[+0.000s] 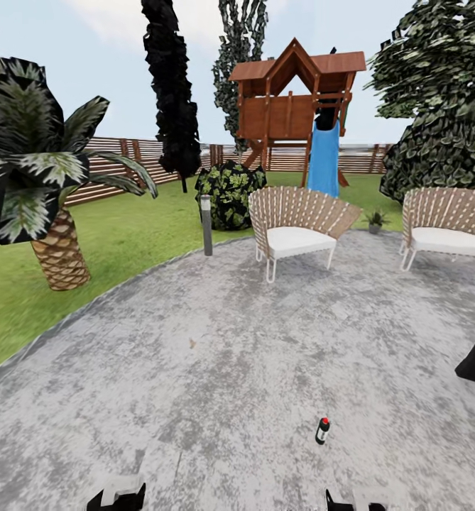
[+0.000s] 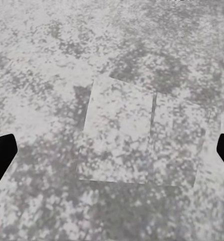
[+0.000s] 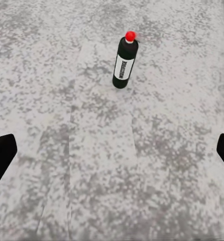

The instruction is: Pick up the pesticide atomizer in the garden and spray insectifuge to fully cover both potted plants in the garden.

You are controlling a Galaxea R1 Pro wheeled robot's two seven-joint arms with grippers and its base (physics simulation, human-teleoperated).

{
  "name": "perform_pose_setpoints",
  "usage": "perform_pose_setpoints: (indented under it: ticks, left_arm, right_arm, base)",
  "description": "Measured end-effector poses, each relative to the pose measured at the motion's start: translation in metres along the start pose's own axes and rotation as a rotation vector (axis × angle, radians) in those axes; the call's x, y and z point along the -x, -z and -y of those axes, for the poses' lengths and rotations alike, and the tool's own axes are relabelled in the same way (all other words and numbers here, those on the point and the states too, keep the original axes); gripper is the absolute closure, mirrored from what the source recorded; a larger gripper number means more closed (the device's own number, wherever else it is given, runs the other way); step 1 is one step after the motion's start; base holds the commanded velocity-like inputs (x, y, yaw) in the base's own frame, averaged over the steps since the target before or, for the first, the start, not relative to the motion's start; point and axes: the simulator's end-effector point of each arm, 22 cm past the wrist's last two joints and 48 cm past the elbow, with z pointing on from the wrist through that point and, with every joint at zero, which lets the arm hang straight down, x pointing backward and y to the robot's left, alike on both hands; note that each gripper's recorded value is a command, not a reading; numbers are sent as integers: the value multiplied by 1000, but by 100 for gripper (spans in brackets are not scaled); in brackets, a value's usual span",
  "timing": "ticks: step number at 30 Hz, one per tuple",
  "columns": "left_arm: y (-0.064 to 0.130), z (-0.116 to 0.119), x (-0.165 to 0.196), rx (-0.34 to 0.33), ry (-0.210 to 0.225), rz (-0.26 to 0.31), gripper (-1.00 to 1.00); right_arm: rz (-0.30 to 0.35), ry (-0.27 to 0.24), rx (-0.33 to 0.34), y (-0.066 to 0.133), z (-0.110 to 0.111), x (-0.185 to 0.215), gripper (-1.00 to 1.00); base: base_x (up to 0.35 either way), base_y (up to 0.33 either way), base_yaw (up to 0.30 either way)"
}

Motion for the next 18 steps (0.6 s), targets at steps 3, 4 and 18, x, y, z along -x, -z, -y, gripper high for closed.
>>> perform_pose_setpoints:
  ticks: [3, 4, 18]
  left_arm:
    - [0, 0, 0, 0, 0, 1, -100]
    - [0, -1, 0, 0, 0, 1, -100]
    - [0, -2, 0, 0, -2, 1, -100]
  right_arm:
    - [1, 0, -1, 0, 1, 1, -100]
    - [1, 0, -1, 0, 1, 1, -100]
    - [-2, 1, 5, 0, -1, 0, -100]
  base:
    - [0, 0, -292]
    - [0, 0, -292]
    - [0, 150, -292]
